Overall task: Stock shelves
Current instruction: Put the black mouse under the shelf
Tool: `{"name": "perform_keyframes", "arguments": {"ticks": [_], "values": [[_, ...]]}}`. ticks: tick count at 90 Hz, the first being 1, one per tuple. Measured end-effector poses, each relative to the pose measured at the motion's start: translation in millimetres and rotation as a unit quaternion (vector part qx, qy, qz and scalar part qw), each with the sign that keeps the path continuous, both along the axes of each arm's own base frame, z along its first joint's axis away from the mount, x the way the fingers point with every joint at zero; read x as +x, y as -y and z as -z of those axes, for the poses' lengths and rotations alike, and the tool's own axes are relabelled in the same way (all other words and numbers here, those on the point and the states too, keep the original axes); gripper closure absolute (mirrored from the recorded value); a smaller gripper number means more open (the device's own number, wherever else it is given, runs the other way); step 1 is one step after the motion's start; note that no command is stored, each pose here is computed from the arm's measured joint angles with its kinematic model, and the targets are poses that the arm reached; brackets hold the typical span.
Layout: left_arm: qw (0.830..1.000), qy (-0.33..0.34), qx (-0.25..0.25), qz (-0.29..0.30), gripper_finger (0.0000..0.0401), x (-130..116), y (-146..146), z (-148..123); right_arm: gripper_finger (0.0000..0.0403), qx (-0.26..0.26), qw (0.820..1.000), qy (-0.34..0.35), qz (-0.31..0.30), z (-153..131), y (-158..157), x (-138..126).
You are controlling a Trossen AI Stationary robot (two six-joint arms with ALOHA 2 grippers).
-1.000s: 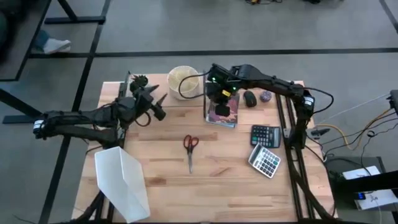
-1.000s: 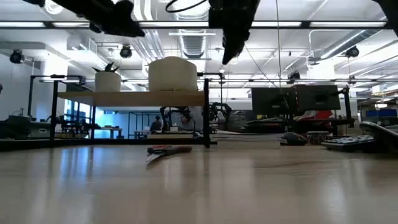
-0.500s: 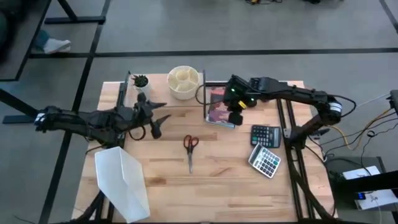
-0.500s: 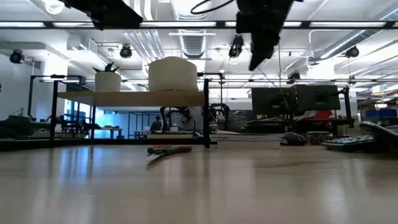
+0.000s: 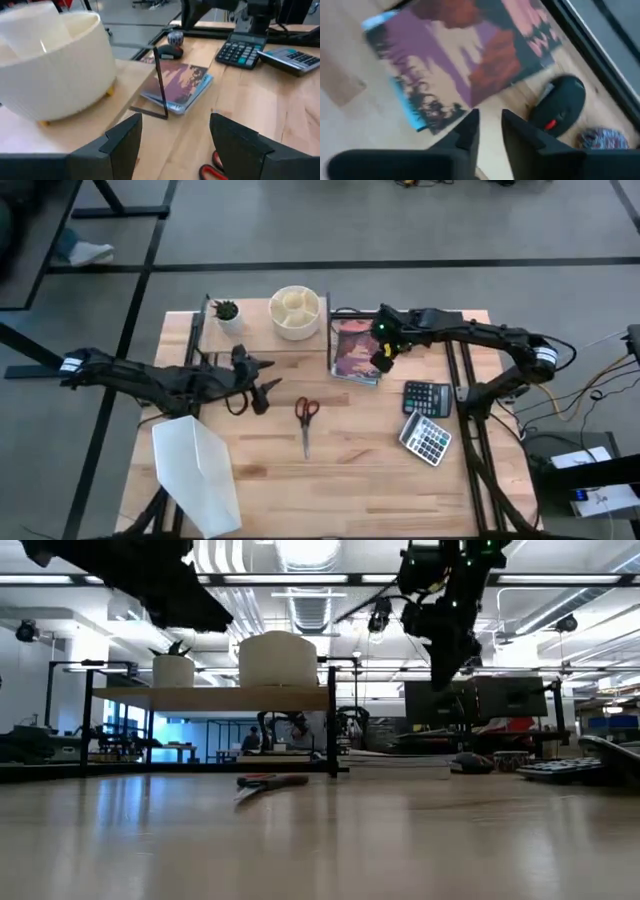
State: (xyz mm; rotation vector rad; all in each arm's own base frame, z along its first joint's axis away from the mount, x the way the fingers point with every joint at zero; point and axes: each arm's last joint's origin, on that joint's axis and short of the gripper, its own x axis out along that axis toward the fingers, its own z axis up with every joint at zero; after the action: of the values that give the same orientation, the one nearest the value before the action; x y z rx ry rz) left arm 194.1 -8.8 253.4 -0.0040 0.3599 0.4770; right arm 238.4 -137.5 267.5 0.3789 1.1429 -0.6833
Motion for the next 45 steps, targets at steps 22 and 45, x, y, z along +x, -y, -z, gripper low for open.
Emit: {"name": "perform_keyframes", "arguments": {"ticks": [22, 45], "values": [[1.0, -0.025, -0.008, -0.002, 0.0182, 8.2, 2.5, 13.0, 0.0189, 0.044, 0.986, 0.04, 0.153, 32.6, 38.3, -30.6], [0.999, -0.037, 0.001, 0.001, 0.0182, 13.7, 3.3, 17.8, 0.005, 0.032, 0.977, 0.055, 0.204, 49.7, 60.1, -50.9]]}}
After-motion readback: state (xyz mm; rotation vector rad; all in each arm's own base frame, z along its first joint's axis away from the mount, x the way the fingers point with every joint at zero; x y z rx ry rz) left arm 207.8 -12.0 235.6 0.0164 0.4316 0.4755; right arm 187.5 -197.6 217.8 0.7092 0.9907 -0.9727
